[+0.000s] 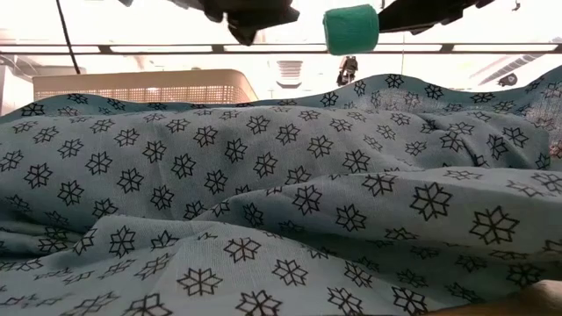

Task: Pick & Place Medicine items
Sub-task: Put the light blue bandage into the black bin

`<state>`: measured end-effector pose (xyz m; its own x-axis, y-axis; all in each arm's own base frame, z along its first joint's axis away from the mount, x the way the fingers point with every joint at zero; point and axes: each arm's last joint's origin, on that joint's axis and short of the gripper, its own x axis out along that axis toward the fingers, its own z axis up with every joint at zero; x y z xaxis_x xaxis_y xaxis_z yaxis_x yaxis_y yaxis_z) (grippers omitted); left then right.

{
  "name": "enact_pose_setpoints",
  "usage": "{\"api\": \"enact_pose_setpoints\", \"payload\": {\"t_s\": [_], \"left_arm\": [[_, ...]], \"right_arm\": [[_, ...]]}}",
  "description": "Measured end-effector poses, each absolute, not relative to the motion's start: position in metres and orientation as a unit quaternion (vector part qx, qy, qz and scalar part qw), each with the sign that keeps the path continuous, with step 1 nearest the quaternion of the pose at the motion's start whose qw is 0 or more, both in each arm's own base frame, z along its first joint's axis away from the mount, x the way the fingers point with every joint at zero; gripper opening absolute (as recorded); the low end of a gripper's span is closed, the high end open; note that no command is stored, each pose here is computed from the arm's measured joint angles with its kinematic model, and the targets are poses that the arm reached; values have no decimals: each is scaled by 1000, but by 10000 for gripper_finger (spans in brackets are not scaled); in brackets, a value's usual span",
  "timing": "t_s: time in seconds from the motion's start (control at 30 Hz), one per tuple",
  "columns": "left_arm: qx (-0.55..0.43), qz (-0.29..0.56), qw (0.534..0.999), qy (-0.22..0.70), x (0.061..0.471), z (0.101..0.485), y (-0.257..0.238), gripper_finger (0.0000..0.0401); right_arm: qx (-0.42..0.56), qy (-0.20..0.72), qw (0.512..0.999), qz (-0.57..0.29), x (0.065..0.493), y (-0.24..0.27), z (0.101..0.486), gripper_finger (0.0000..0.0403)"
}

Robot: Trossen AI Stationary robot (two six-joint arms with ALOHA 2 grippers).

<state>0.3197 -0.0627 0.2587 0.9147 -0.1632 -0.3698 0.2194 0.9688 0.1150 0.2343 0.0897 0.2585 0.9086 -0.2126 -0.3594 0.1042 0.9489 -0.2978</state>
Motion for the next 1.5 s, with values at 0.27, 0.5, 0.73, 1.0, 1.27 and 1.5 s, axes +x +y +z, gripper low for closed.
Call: {"api": "enact_pose_setpoints", "payload": {"t_s": [0.27, 0.5, 0.73, 1.0, 1.27, 1.5], "left_arm": [[58, -94, 971, 211, 296, 276, -58, 157], [58, -94, 974, 200, 291, 283, -57, 155], [60, -94, 972, 204, 291, 282, -57, 155], [62, -94, 972, 204, 291, 282, -57, 156], [62, -94, 972, 204, 291, 282, -57, 156], [62, -94, 972, 204, 291, 282, -57, 156]], "right_arm": [[-109, 237, 934, -243, 223, 76, 246, 13], [19, 287, 910, -300, 216, 50, 239, 13], [110, 349, 864, -345, 213, 17, 243, 13], [78, 301, 841, -443, 211, -1, 244, 13], [80, 297, 832, -462, 208, -2, 238, 13], [58, 326, 811, -483, 201, -12, 224, 13]]}}
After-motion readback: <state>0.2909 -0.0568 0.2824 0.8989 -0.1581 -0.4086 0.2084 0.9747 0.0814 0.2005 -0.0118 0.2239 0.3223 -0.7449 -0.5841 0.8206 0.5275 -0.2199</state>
